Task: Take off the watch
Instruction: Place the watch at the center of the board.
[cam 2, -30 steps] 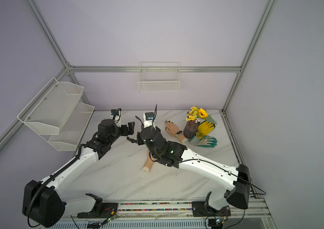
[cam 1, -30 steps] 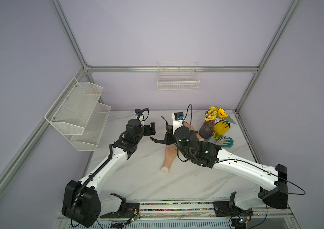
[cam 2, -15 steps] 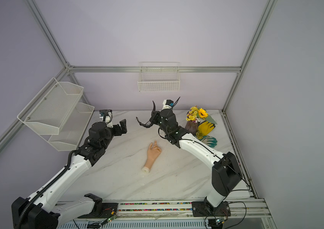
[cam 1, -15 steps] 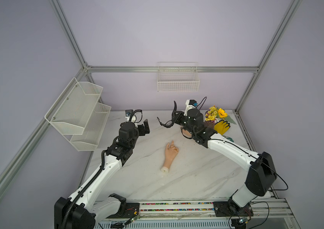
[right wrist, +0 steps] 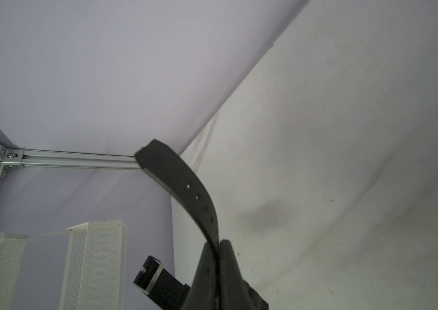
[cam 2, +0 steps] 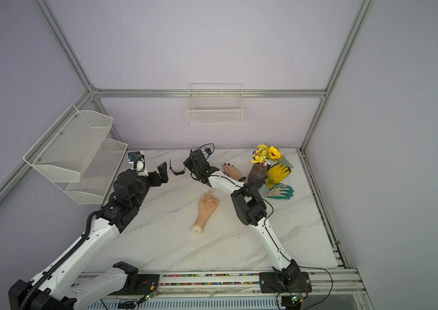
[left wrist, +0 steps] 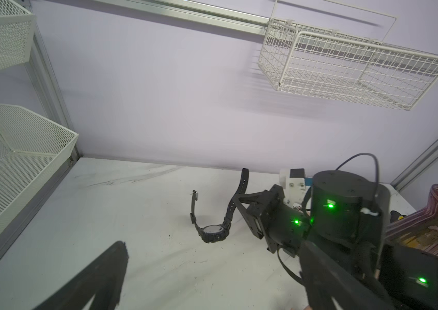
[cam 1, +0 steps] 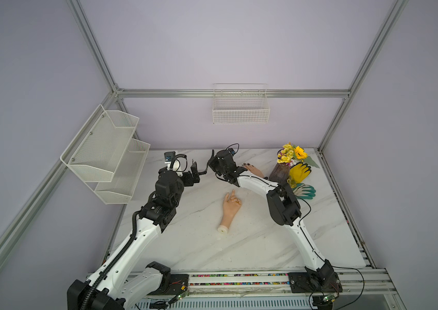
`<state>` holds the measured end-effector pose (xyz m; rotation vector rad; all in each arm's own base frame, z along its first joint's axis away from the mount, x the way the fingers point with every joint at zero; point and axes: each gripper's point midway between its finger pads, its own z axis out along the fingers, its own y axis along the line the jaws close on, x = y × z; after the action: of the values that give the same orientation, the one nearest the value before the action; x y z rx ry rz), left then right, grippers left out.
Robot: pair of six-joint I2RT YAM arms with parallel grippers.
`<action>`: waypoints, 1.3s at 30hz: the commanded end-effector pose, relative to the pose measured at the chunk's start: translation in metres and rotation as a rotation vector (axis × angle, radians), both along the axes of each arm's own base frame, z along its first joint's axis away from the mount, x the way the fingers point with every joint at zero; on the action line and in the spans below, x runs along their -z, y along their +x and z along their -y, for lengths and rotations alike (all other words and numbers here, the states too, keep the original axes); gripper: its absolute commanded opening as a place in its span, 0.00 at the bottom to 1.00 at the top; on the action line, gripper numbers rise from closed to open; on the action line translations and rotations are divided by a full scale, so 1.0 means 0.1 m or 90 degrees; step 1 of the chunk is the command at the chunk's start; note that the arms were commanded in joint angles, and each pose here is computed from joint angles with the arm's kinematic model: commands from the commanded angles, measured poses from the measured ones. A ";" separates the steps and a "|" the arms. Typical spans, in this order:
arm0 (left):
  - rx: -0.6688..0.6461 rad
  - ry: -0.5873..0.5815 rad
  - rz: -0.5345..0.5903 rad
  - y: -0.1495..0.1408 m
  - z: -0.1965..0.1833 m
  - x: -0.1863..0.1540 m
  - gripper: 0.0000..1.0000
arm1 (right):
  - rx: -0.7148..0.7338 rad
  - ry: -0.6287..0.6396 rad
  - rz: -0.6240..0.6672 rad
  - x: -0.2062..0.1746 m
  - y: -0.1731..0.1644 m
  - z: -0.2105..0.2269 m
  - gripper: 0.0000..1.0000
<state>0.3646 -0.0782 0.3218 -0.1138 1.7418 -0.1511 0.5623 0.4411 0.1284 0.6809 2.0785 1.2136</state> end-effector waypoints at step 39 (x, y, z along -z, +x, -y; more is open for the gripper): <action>0.278 -0.009 0.084 -0.15 0.66 -0.31 1.00 | 0.102 -0.349 0.418 -1.51 -2.49 2.15 0.70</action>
<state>0.3570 -0.1340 0.3376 0.2038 1.6817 -0.4292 0.3177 0.2560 0.3001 0.1142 1.6014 0.7201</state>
